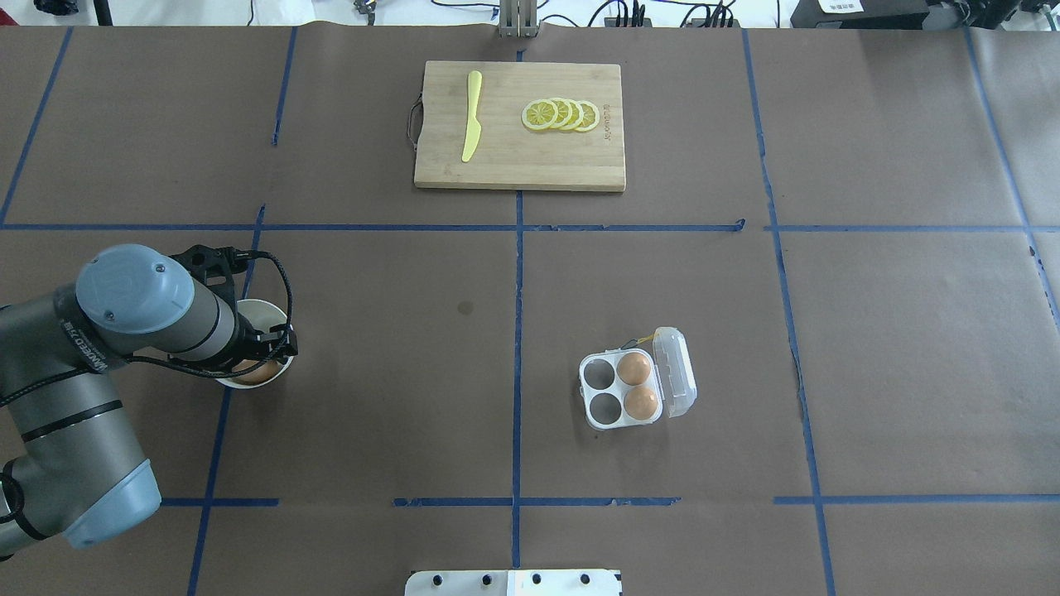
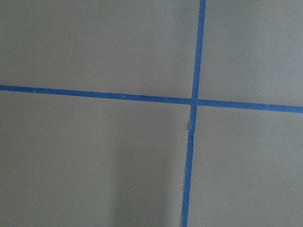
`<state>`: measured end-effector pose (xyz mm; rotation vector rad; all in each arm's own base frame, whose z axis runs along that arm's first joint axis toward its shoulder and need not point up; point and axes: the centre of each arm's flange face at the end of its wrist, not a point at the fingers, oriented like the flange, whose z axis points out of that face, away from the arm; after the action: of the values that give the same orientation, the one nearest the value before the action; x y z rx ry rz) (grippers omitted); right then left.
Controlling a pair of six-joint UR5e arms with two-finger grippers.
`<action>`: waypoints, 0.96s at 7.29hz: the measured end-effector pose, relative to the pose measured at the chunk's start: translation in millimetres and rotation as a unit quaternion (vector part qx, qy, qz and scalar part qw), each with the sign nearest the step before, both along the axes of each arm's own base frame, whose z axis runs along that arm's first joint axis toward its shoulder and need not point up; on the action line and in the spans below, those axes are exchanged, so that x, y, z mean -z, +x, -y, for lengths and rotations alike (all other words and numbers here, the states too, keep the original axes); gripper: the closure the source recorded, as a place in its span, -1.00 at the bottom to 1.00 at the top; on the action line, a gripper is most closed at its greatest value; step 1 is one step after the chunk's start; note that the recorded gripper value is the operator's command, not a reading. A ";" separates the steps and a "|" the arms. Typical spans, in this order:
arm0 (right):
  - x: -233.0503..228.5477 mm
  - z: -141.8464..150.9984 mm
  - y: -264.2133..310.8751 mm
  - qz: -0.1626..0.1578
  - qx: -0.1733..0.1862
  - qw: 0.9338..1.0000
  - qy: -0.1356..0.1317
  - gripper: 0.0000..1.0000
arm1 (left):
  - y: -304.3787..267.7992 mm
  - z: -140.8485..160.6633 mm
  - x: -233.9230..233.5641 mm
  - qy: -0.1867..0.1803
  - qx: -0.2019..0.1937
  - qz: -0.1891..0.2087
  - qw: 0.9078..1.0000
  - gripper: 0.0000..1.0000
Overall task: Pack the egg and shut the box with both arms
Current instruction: 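Close the left gripper on the brown egg inside the bowl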
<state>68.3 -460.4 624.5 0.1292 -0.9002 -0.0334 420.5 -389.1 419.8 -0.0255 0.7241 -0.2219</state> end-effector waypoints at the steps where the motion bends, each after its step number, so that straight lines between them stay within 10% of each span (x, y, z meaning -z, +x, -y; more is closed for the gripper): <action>1: 0.2 -0.1 0.0 0.000 0.000 1.000 0.000 -1.00 | 1.3 -0.5 -1.2 -0.001 -0.001 0.001 1.000 -0.48; 4: 4.8 -0.1 -0.1 0.000 0.000 1.000 0.004 -1.00 | 3.3 -0.8 -3.4 -0.004 -0.002 0.006 1.000 0.19; 7: 8.8 -0.6 -0.1 0.001 0.000 1.000 0.007 -1.00 | 12.7 5.0 17.7 -0.020 -0.002 0.031 0.999 0.46</action>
<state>68.1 -459.9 615.6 0.1426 -0.9013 -0.0391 433.1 -394.1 402.1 -0.0571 0.6569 -0.2316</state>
